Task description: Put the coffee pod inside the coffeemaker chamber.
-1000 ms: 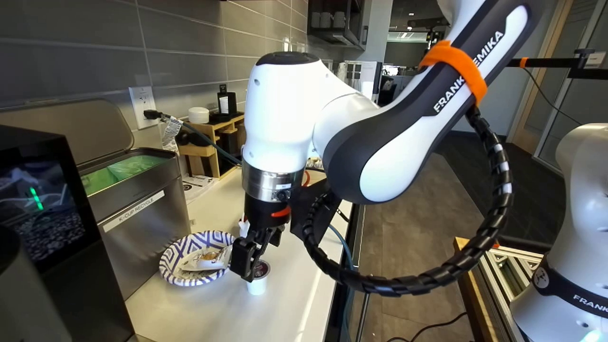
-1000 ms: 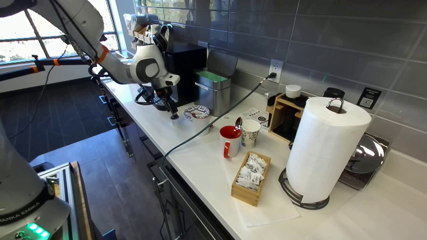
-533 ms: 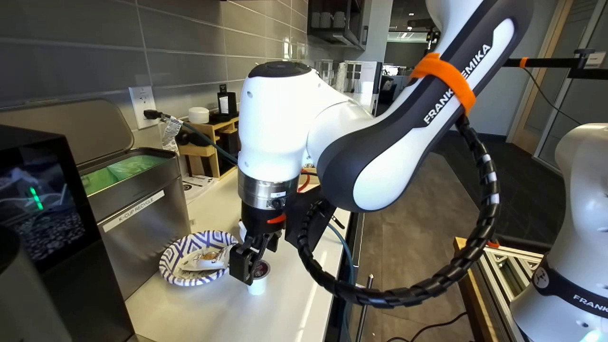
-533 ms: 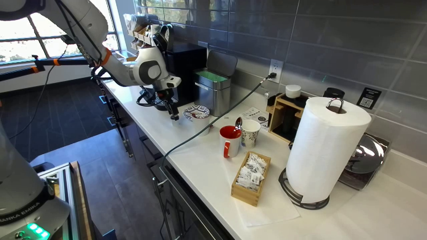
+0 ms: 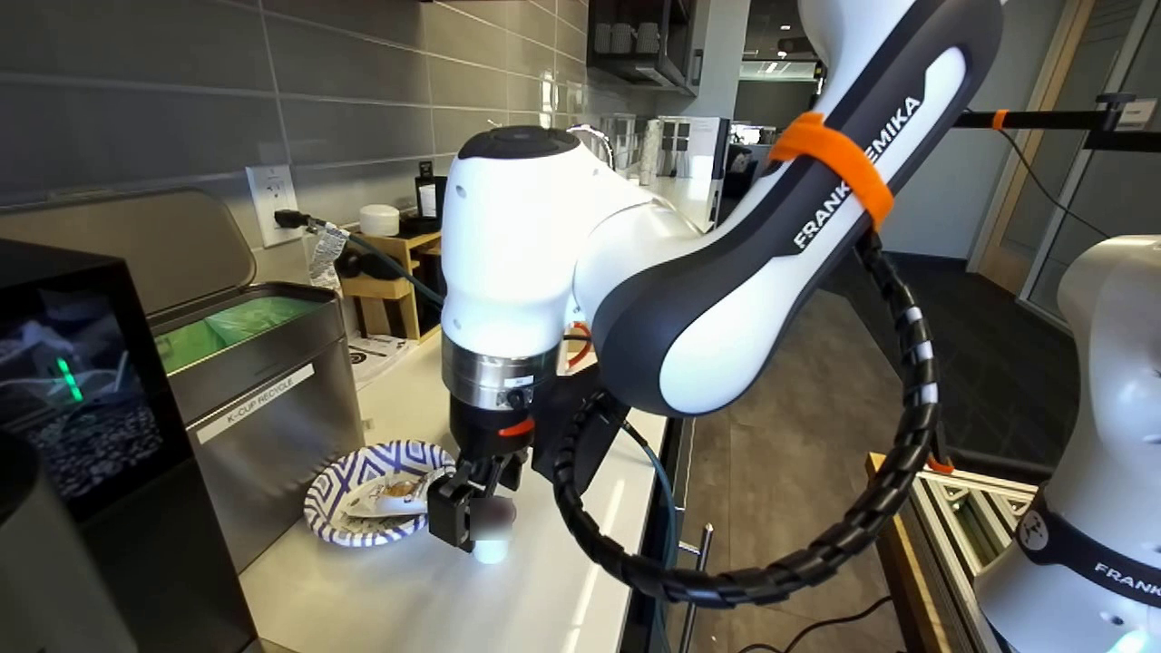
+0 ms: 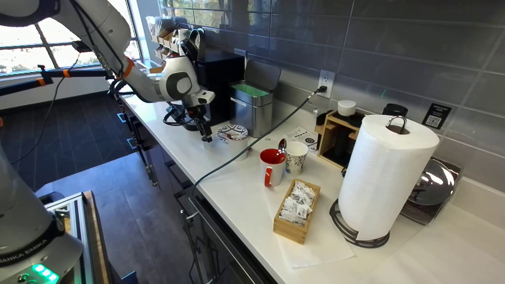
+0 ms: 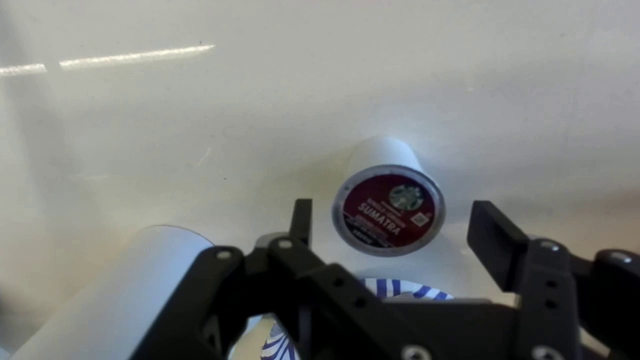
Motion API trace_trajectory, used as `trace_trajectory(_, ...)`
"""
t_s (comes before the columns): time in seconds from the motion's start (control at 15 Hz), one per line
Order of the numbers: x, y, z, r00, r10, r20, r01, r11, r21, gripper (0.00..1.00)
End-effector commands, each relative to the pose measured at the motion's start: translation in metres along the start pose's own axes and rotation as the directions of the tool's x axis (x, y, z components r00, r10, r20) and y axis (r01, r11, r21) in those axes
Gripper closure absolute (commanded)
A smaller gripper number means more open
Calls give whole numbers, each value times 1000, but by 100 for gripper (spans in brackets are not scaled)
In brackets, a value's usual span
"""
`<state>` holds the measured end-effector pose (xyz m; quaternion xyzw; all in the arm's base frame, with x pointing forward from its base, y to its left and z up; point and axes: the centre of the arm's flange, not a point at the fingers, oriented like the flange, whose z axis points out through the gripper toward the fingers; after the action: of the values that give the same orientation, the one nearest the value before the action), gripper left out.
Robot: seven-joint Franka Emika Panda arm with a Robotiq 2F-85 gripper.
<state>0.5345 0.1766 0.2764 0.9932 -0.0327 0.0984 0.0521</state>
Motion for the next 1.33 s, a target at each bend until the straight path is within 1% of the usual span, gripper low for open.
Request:
trace_trajectory(0.0, 3, 2, 7, 1000, 21, 19, -20, 1000, -17, 18)
trace_trajectory(0.07, 2, 4, 8, 1000, 19, 19, -19, 1000, -12, 16)
trace_trajectory(0.13, 3, 6, 8, 1000, 21, 20, -21, 1000, -10, 18)
trace_trajectory(0.2, 3, 6, 9, 1000, 22, 21, -22, 1000, -10, 17)
trace_trajectory(0.33, 2, 6, 8, 999, 17, 27, -17, 1000, 0, 20)
trace_trajectory(0.6, -1, 4, 4, 999, -5, 32, 4, 999, 31, 20)
trace_trajectory(0.73, -1, 4, 3, 999, -7, 39, 6, 999, 42, 19)
trace_trajectory(1.27, 1, 15, 2, 998, 22, 54, -25, 997, 67, 22)
